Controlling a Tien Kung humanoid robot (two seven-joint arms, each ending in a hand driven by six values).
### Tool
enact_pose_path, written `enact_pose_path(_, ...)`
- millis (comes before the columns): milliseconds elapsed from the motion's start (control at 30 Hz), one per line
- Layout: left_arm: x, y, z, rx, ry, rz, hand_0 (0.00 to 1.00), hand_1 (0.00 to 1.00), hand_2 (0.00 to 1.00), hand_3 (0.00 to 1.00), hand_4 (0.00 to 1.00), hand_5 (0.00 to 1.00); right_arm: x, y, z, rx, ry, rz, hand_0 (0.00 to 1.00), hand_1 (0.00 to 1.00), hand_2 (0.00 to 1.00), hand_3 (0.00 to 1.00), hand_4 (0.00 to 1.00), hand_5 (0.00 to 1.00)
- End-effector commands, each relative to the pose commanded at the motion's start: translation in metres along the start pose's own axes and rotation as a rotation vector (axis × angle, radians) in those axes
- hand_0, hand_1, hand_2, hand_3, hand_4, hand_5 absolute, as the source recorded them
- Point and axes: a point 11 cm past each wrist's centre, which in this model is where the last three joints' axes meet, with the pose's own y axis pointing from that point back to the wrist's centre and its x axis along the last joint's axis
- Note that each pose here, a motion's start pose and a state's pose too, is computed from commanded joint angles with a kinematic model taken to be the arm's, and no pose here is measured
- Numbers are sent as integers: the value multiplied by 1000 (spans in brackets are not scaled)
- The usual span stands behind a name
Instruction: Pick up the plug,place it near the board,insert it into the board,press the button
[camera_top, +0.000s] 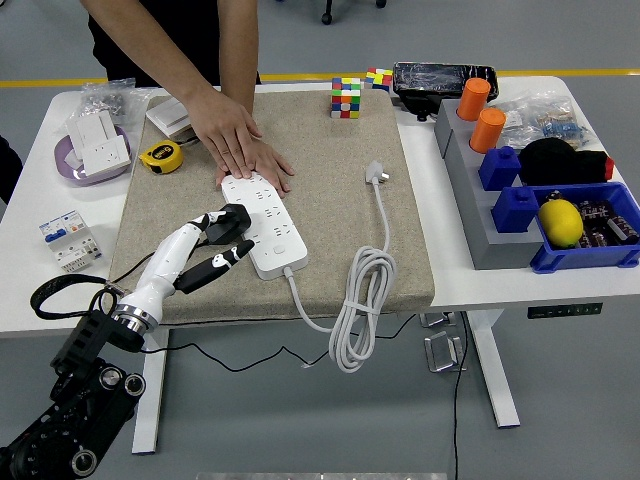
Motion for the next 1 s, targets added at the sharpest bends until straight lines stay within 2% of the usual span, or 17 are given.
enact_pose_path(300,1,-6,-7,12,-18,-20,899,908,844,835,998,998,1,0,2,-9,4,-3,819,777,754,765,998,998)
enact_pose_path(1000,-8,-27,22,-84,-68,-90,897,905,848,836,998,998,0,0,1,-10,4,-6,821,779,754,760,998,998)
